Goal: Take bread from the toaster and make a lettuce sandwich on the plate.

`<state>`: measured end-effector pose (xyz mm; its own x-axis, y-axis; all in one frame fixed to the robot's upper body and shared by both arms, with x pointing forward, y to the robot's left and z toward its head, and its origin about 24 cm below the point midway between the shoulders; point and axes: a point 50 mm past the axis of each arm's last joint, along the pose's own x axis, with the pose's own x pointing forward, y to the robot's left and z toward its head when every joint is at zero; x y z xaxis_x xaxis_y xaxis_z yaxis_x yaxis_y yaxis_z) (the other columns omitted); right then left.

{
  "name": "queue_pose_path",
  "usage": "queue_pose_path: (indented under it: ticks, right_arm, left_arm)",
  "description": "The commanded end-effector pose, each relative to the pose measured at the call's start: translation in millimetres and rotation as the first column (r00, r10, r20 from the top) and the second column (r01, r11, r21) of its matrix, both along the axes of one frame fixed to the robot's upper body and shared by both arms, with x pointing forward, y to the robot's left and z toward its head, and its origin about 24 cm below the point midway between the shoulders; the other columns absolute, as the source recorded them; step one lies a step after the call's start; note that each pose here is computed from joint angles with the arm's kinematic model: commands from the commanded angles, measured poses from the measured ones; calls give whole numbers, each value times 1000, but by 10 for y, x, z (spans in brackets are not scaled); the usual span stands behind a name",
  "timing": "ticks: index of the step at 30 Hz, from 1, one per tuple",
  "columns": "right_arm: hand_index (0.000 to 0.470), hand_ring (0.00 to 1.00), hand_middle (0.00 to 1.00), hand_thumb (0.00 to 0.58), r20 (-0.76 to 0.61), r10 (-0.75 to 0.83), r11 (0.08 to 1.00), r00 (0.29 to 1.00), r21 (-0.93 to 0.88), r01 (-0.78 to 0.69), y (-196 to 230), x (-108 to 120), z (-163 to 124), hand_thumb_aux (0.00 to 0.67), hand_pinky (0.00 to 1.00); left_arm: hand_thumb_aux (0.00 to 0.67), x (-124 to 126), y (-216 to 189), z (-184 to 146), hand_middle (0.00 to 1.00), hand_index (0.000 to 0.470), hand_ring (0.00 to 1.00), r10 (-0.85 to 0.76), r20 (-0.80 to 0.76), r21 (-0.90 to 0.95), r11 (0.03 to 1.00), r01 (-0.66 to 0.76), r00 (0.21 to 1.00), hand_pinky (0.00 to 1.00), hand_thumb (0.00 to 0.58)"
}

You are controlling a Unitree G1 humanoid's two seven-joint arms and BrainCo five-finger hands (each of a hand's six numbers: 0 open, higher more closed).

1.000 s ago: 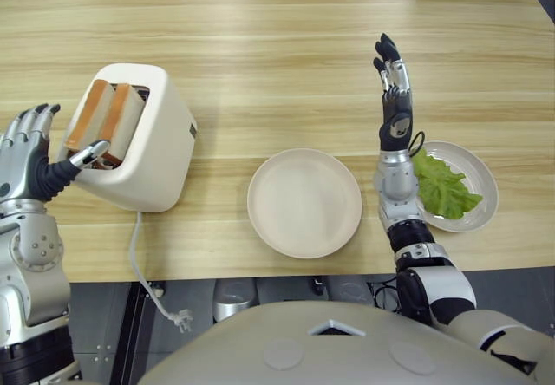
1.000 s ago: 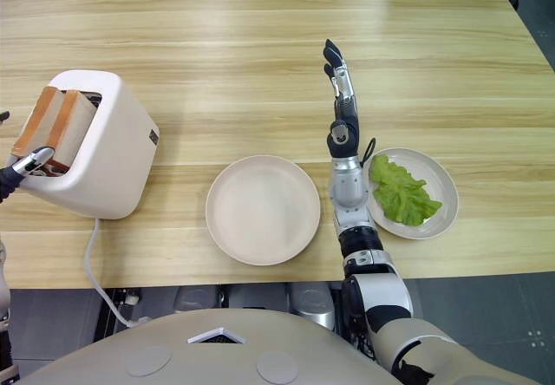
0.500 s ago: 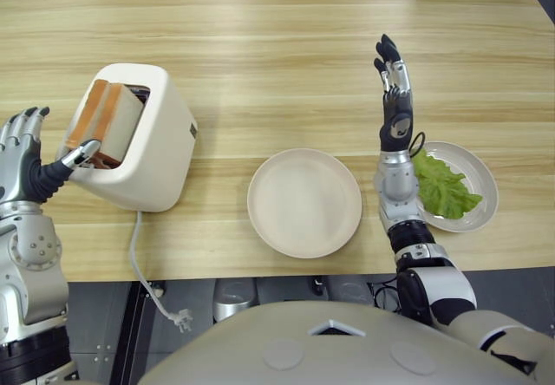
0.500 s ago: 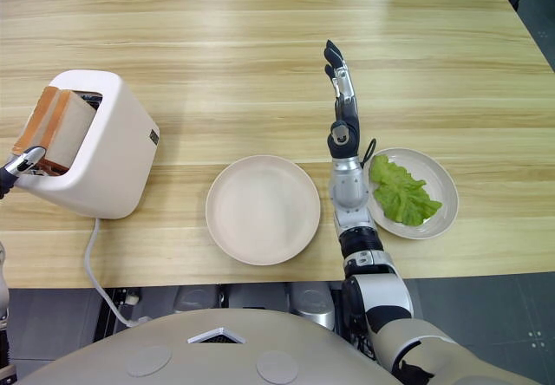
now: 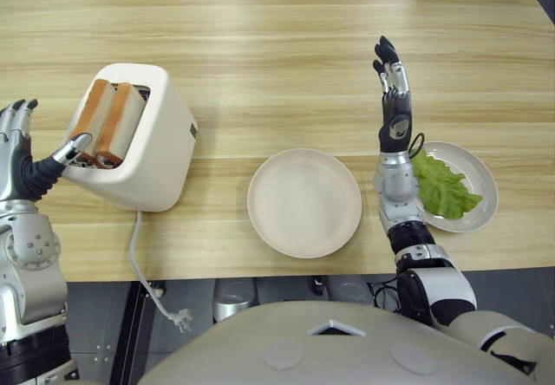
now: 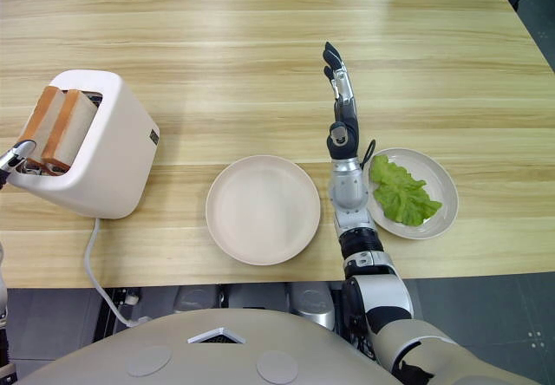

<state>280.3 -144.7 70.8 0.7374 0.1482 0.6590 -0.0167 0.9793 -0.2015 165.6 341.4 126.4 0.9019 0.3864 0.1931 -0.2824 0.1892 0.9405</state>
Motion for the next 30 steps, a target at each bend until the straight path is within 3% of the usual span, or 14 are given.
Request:
queue_pose_path:
  ticks: [1, 11, 12, 13, 14, 15, 16, 19, 23, 30]
  right_arm:
    - [0, 0, 0, 0, 1, -8, 1000, 1000, -1, 8, -14, -6, 2, 0, 0]
    - [0, 0, 0, 0, 0, -5, 1000, 1000, -2, 5, -2, -1, 3, 0, 0]
    - [0, 0, 0, 0, 0, -5, 1000, 1000, -2, 5, -1, 0, 3, 0, 0]
    - [0, 0, 0, 0, 0, -5, 1000, 1000, -2, 5, 0, 0, 4, 0, 0]
    - [0, 0, 0, 0, 0, -5, 1000, 1000, -1, 5, 0, 0, 4, 0, 0]
    - [0, 0, 0, 0, 0, -5, 1000, 1000, -1, 5, 0, 0, 4, 0, 0]
    - [0, 0, 0, 0, 0, -5, 1000, 1000, -1, 5, 0, 0, 4, 0, 0]
    - [0, 0, 0, 0, 0, -5, 1000, 1000, -1, 5, 1, 1, 3, 0, 0]
    - [0, 0, 0, 0, -4, -3, 1000, 1000, -3, 3, 9, 8, 0, 0, 0]
    - [0, 0, 0, 0, -8, -2, 1000, 1000, -4, 2, 18, 15, -8, 0, 0]
  left_arm:
    - [0, -15, 4, -47, 0, 0, 0, 7, -19, -16, 1000, -8, 1000, 0, 0]
    - [0, 7, -51, -121, 0, 0, 0, -18, -54, -29, 999, 17, 998, 0, 0]
    - [68, 9, -53, -122, 0, 47, 0, -19, -54, -29, 999, 18, 998, 0, 112]
    - [236, 11, -55, -122, 0, 162, 0, -20, -53, -29, 999, 19, 998, 0, 337]
    - [236, 14, -56, -121, 0, 162, 0, -21, -52, -29, 999, 19, 998, 0, 337]
    - [457, 17, -55, -120, 0, 314, 0, -21, -51, -28, 999, 19, 999, 0, 521]
    - [670, 21, -53, -119, 0, 460, 0, -19, -49, -27, 999, 17, 999, 0, 580]
    - [665, 39, -48, -116, 0, 456, 0, -15, -39, -22, 1000, 14, 999, 0, 580]
    - [552, 101, -102, -98, 0, 379, 0, -45, 2, -25, 999, 45, 999, 0, 562]
    - [541, 227, -228, -33, 0, 372, 0, -114, 88, -21, 993, 116, 990, 0, 559]
